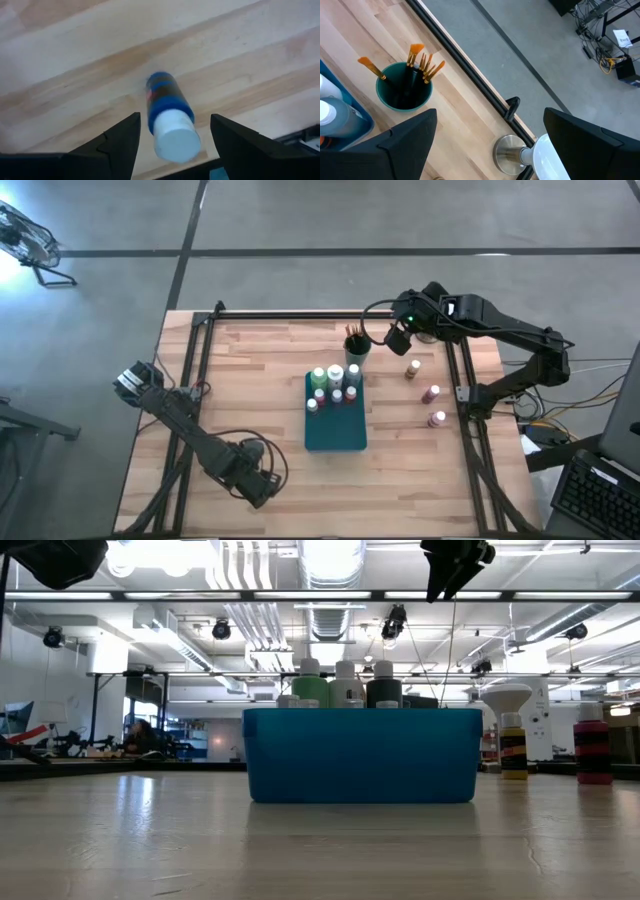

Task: Pick & Place Paint Supplies
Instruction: Put the small blue paint bottle into the blue bin

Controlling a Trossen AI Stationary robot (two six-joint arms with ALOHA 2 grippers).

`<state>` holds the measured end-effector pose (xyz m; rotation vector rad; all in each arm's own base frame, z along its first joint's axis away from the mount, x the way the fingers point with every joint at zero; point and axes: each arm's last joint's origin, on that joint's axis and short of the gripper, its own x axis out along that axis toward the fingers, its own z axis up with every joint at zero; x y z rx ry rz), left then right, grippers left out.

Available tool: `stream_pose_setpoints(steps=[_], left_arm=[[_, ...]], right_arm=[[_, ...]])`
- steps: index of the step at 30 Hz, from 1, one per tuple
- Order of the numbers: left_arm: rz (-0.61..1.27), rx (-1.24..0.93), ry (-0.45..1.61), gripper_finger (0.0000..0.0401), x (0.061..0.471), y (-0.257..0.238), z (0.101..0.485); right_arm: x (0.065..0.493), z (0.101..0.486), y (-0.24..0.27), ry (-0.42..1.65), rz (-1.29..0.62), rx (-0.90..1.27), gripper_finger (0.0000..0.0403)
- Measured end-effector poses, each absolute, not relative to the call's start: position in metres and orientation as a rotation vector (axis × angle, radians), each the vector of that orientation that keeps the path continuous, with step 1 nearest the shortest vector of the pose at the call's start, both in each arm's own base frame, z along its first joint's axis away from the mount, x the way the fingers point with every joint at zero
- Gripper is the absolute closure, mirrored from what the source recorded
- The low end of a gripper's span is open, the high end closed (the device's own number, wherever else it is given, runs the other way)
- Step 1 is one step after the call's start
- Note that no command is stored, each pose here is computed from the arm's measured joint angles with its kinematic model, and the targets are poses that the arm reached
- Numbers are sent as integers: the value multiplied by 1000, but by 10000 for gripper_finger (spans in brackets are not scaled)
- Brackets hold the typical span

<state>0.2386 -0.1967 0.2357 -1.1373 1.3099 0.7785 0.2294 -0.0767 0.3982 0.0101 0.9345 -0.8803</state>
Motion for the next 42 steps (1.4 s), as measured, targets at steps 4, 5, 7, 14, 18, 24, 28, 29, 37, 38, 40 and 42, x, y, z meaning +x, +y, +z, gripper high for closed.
stream_pose_setpoints(steps=[4,5,7,14,18,24,28,29,37,38,40,42], left_arm=[[775,-1143,1325,156,238,-198,235],[774,-1143,1333,156,238,-199,234],[775,-1148,1343,156,237,-200,234],[775,-1153,1351,156,236,-201,234],[778,-1150,1350,156,237,-200,234],[785,-1159,1341,156,237,-199,230],[785,-1171,1334,156,238,-198,227],[785,-1172,1333,156,238,-198,227],[791,-1178,1333,156,240,-196,227],[791,-1179,1336,158,240,-196,227],[792,-1181,1337,165,240,-196,227],[795,-1181,1338,177,239,-196,227]], right_arm=[[229,398,-77,934,-880,10,39],[229,398,-77,934,-881,10,39],[229,398,-77,934,-881,10,39],[229,398,-77,934,-880,10,39],[229,398,-77,934,-880,10,39],[229,398,-77,934,-880,10,39],[229,398,-77,934,-881,10,39],[229,398,-77,934,-881,10,39],[229,398,-77,934,-881,10,39],[229,398,-77,934,-881,10,39],[229,398,-77,934,-881,10,39],[229,398,-77,934,-880,10,39]])
